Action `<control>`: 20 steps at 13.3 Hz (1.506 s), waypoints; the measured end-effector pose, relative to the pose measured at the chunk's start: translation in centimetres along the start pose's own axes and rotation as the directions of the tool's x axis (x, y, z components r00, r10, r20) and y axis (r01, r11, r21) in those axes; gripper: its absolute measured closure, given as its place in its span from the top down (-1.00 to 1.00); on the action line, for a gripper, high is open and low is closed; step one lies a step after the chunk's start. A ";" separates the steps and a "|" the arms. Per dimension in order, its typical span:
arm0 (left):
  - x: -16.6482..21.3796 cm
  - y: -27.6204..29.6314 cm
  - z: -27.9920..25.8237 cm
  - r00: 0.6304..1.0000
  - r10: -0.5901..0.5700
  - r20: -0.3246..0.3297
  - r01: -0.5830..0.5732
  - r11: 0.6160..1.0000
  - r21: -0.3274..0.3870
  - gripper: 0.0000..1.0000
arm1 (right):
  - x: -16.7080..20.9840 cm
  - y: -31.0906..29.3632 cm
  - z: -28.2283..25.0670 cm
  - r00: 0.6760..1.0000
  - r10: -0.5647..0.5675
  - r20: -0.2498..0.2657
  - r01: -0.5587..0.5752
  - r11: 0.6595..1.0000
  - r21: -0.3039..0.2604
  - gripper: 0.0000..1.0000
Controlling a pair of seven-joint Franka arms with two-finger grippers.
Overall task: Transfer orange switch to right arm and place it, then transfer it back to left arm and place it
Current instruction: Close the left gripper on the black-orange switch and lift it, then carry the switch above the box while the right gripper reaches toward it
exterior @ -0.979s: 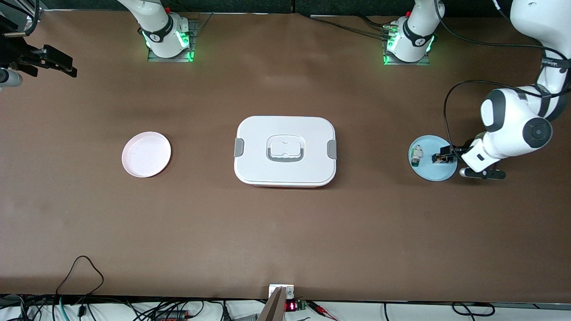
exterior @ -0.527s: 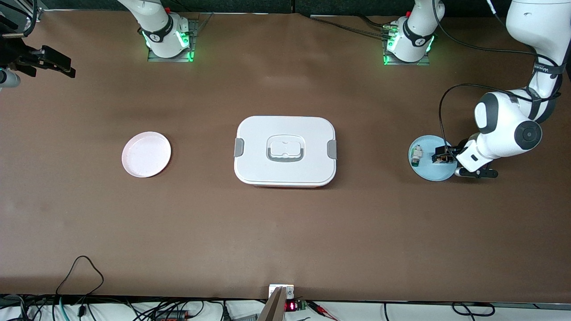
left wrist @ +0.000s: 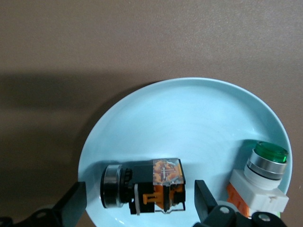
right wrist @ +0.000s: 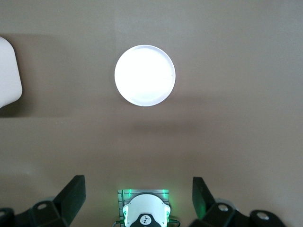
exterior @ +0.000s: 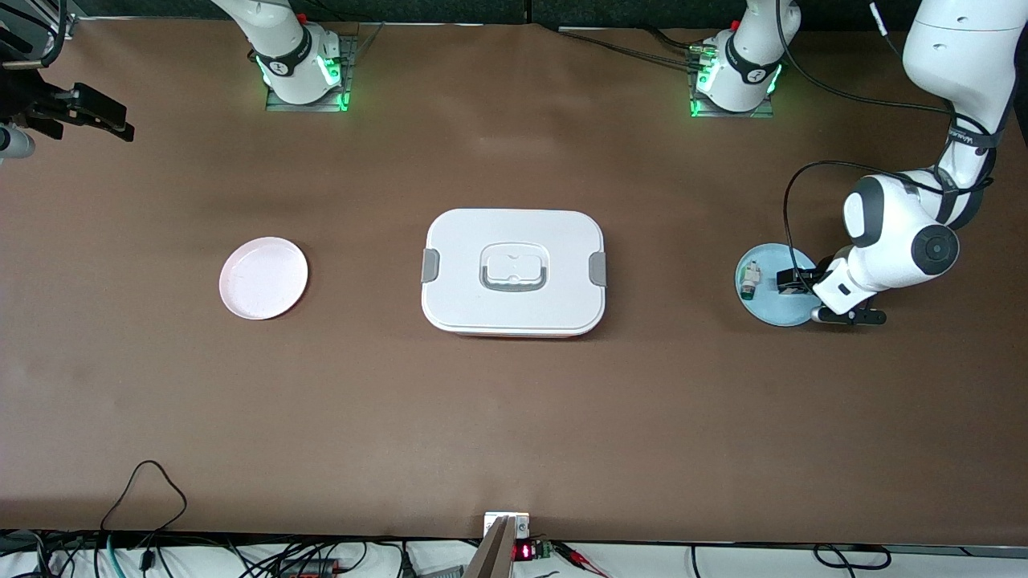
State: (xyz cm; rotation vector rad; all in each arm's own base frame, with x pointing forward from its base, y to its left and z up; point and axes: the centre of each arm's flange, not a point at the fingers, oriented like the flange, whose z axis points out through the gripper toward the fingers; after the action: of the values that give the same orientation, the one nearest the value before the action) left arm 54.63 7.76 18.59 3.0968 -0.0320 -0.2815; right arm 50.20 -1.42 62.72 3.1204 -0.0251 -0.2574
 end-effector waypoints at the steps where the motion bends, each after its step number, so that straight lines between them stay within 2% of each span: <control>1: 0.0 0.0 0.1 1.000 -0.001 -0.001 0.001 1.000 0.000 0.99 | 0.0 0.0 0.0 1.000 0.000 -0.001 0.000 1.000 0.000 1.00; 3: 0.0 0.0 0.3 1.000 -0.001 0.000 0.001 1.000 -0.001 0.95 | 0.2 0.0 0.1 1.000 0.000 0.001 0.000 1.000 0.000 1.00; 5: 0.0 -0.2 0.3 1.000 -0.015 -0.002 0.015 1.000 -0.012 0.53 | 0.9 0.0 0.8 1.000 0.001 0.010 -0.001 1.000 0.000 1.00; 6: 0.0 -0.3 0.2 1.000 -0.025 -0.002 0.025 0.999 -0.020 0.44 | 1.4 0.0 1.4 1.000 0.001 0.015 -0.001 1.000 -0.001 1.00; 11: -0.4 1.3 -0.8 0.997 0.000 0.079 0.004 0.999 -0.051 0.44 | 4.6 -0.2 4.2 0.998 -0.002 0.062 0.003 1.000 -0.003 1.00; 13: -0.5 3.6 -3.8 0.989 0.033 0.146 -0.021 0.996 -0.086 0.44 | 5.5 -0.4 4.9 0.997 -0.008 0.074 0.008 1.000 -0.005 1.00; 17: -1.0 6.7 -11.3 0.951 0.030 0.309 0.048 0.969 -0.242 0.44 | 5.7 -0.9 4.8 0.997 -0.015 0.070 0.016 1.000 -0.004 1.00; 20: -1.8 11.2 -16.5 0.875 0.000 0.483 0.202 0.909 -0.365 0.44 | 5.7 -2.4 4.2 0.997 -0.043 0.058 0.043 0.999 0.000 1.00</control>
State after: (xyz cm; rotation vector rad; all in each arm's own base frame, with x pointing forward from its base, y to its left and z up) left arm 55.63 -2.91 35.55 2.5454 0.1613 -0.9196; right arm 55.16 0.86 57.58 3.1145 0.0419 -0.3481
